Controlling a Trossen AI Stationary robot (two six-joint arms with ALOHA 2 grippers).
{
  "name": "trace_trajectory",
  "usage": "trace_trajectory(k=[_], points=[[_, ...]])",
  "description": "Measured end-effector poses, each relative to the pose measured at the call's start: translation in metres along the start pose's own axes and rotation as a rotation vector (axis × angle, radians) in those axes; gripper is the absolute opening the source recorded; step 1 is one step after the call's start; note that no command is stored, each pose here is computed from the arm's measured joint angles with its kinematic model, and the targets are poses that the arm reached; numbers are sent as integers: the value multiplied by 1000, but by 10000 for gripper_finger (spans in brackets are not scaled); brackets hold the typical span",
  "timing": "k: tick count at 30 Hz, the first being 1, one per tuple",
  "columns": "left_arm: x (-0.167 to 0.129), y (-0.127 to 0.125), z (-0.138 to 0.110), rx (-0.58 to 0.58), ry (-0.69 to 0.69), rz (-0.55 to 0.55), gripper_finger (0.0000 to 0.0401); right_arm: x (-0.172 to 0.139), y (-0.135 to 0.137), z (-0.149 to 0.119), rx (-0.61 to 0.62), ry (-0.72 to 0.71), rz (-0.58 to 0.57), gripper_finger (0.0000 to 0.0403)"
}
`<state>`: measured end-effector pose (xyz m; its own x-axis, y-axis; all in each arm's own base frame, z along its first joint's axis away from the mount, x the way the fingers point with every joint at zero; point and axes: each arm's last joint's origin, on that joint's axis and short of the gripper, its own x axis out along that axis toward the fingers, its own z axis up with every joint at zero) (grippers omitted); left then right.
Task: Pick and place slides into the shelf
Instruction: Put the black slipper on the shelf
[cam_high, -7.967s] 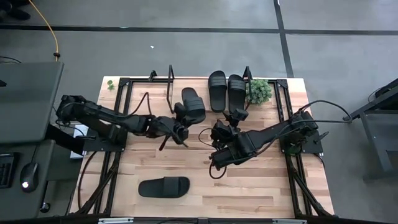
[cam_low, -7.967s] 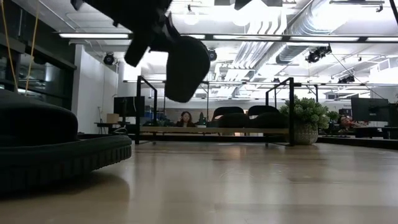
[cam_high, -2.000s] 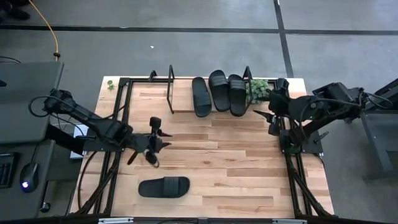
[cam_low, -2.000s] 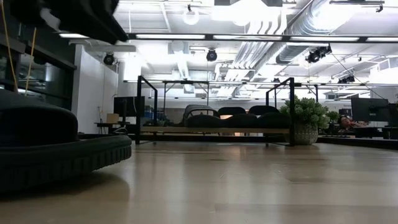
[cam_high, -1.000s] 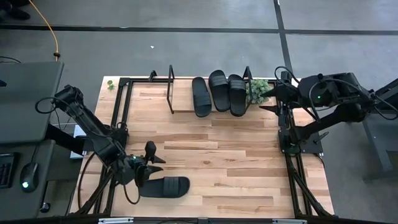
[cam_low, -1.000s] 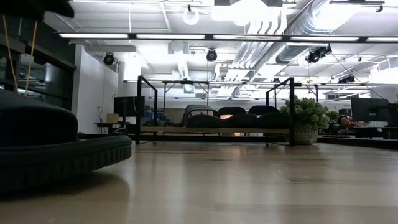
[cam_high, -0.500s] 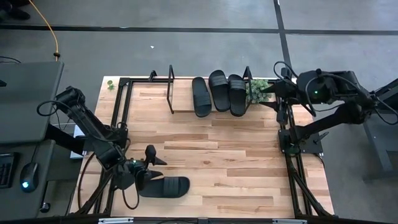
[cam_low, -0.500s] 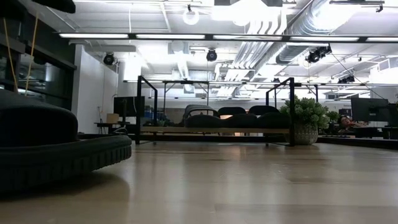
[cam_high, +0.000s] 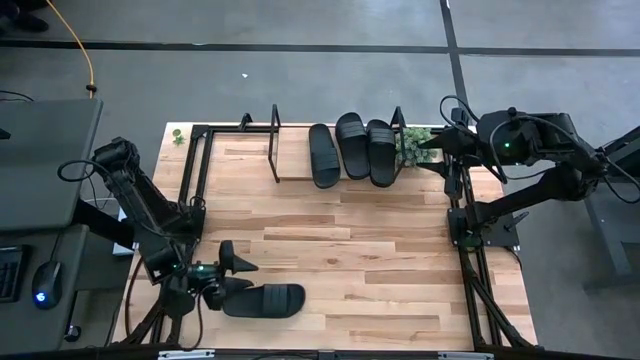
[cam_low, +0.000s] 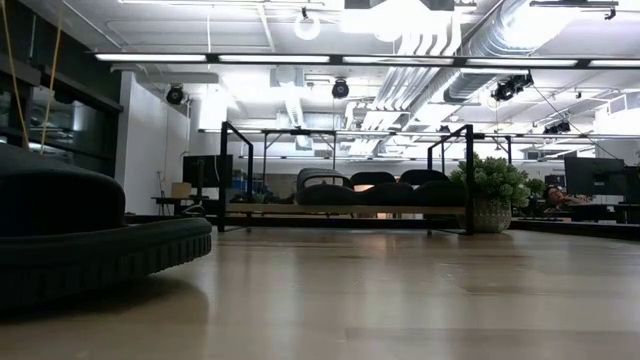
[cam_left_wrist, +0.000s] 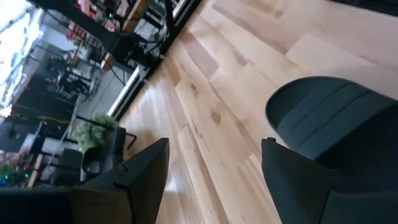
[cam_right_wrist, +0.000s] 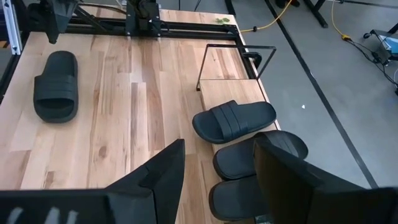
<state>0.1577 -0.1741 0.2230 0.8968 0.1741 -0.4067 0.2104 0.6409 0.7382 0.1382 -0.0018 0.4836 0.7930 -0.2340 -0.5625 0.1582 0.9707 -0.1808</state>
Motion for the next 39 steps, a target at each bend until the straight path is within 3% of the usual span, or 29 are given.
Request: trace_trajectory(k=[10,26,39], points=[[-5,-17,1,44,-10,-21,239,0,0,0,30,0,0,183],[19,-56,-6,72,80,-17,239,1,0,0,48,3,0,183],[20,-61,-3,-6,58,-115,239,1,0,0,48,2,-1,183]])
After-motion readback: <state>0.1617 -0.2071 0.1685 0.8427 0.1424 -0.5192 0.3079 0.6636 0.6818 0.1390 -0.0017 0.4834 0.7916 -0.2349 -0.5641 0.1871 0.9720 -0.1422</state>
